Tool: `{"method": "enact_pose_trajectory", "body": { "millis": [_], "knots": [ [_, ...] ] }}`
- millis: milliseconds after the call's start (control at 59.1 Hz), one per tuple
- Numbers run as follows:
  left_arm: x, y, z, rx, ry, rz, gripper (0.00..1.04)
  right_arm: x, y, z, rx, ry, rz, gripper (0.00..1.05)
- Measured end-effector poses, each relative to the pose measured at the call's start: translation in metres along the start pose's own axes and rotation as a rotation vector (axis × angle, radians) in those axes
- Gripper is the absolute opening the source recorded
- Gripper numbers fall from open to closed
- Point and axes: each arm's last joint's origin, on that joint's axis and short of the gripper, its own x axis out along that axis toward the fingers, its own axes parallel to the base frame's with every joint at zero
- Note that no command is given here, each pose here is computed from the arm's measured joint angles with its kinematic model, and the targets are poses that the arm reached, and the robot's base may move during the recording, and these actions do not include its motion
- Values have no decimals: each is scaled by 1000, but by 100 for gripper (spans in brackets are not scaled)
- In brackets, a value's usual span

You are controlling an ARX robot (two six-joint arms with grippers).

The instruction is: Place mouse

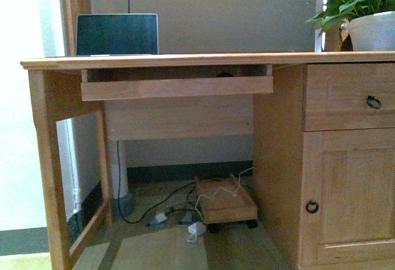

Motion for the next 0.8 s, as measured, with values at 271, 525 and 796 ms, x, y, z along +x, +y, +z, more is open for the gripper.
{"method": "enact_pose_trajectory", "body": {
  "millis": [271,525,796],
  "knots": [
    [0,0,0,0,0,0,97,0,0,0,0,0,0,97],
    [0,0,0,0,0,0,97,0,0,0,0,0,0,97],
    [0,0,0,0,0,0,97,0,0,0,0,0,0,97]
  ]
}}
